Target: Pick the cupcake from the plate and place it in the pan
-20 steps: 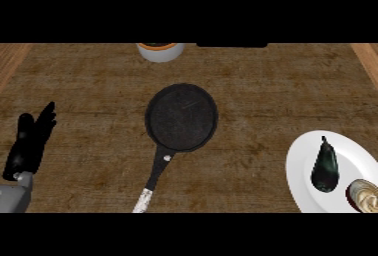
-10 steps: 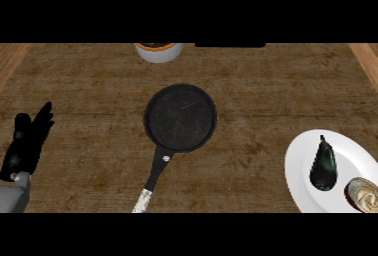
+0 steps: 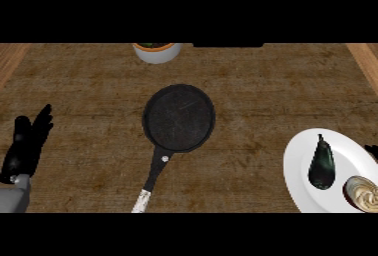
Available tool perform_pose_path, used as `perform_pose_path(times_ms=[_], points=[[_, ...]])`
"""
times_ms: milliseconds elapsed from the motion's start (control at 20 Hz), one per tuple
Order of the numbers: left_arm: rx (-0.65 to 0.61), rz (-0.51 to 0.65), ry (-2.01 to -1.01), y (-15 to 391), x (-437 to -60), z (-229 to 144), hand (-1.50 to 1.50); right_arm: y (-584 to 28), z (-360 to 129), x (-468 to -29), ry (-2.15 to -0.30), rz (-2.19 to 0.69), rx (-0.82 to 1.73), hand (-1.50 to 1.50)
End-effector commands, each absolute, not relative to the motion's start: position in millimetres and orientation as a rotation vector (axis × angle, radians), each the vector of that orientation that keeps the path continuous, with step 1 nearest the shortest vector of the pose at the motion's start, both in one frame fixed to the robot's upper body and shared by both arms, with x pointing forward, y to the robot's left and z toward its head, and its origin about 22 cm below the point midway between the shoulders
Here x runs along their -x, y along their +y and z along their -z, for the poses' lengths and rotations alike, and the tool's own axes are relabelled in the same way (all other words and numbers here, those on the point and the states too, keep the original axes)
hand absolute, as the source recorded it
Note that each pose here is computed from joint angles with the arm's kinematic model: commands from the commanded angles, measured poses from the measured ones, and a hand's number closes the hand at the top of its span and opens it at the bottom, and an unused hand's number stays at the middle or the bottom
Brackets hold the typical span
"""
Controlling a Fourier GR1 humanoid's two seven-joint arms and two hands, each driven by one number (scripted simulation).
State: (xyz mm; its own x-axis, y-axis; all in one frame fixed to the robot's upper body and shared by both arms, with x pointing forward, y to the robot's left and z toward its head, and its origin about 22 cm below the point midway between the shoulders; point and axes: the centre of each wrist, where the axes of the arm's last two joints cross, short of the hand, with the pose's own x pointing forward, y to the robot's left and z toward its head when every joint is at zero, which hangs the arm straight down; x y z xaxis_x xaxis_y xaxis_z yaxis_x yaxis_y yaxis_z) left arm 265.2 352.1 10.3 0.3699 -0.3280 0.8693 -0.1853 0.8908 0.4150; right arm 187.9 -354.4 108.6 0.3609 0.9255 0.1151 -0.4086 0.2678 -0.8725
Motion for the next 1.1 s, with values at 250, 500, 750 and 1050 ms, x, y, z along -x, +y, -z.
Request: perform_pose_path(times_ms=[250, 500, 750, 1050], points=[[-0.511, 0.101, -1.194, 353.8, -258.4, -6.7, 0.0, -354.9, -81.7, -186.8, -0.704, -1.03, 0.852, -1.5], [-0.497, 0.104, -1.205, 345.5, -257.0, -6.3, 0.0, -347.5, -83.7, -191.4, -0.721, -1.019, 0.865, -1.5], [-0.488, 0.085, -1.204, 353.8, -283.5, -18.4, 0.0, -332.9, -80.0, -197.5, -0.701, -1.027, 0.849, -1.5], [-0.514, 0.103, -1.208, 355.4, -251.5, -20.6, 0.0, -365.2, -50.8, -202.5, -0.636, -1.01, 0.855, -1.5]])
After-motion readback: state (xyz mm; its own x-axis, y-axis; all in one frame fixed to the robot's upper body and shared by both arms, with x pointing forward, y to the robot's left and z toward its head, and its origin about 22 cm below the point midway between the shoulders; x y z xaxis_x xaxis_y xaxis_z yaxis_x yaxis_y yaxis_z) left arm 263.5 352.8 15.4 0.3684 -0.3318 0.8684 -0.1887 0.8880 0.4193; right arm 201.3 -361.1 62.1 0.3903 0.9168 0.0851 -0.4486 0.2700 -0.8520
